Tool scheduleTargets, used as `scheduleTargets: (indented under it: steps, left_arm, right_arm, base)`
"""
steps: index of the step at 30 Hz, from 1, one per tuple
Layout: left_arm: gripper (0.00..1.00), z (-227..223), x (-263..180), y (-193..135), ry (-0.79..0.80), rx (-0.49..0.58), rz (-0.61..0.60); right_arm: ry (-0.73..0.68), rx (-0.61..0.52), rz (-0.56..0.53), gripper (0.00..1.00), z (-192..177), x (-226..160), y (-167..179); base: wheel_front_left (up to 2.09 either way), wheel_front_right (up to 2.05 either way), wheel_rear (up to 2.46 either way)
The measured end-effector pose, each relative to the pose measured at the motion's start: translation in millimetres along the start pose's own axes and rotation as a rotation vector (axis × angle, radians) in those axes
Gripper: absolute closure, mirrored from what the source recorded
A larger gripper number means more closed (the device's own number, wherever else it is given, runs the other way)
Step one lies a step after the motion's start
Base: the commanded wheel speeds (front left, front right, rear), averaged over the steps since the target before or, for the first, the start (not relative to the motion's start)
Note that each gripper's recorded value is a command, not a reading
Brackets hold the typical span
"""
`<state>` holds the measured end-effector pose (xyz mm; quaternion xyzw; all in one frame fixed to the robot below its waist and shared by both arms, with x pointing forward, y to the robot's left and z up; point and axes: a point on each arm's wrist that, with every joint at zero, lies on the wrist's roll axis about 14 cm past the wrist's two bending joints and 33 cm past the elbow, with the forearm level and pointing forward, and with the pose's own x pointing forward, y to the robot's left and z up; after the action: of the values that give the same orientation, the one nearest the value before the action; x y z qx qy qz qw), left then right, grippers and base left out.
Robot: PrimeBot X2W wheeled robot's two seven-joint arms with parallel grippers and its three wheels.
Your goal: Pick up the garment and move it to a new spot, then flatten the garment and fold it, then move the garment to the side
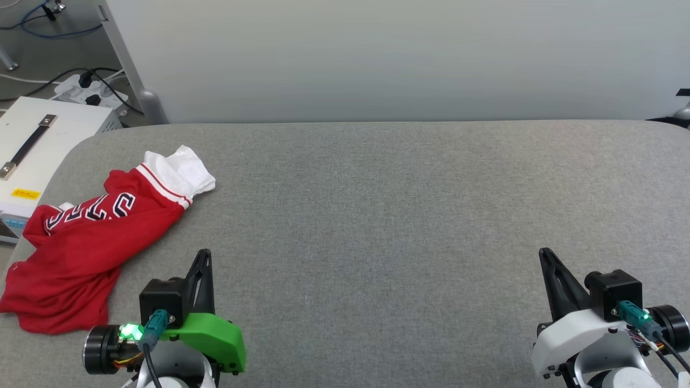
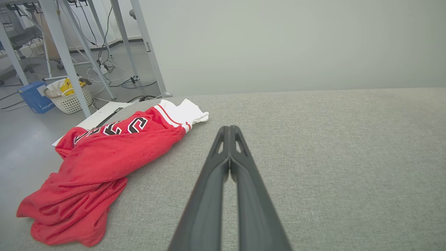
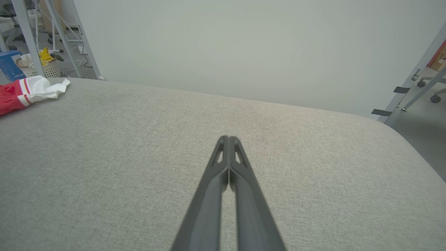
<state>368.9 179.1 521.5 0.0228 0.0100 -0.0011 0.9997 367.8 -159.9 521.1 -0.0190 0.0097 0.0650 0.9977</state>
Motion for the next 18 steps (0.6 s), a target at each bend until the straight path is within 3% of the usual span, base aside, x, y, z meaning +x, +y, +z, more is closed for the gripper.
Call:
scheduleTargets:
  steps: [18]
  left_arm:
    - [1.0, 0.0, 0.0, -0.1, 0.0, 0.0, 0.0]
  right_arm:
    - [0.0, 0.0, 0.0, 1.0, 0.0, 0.0, 0.0]
  base:
    - [0.0, 0.0, 0.0]
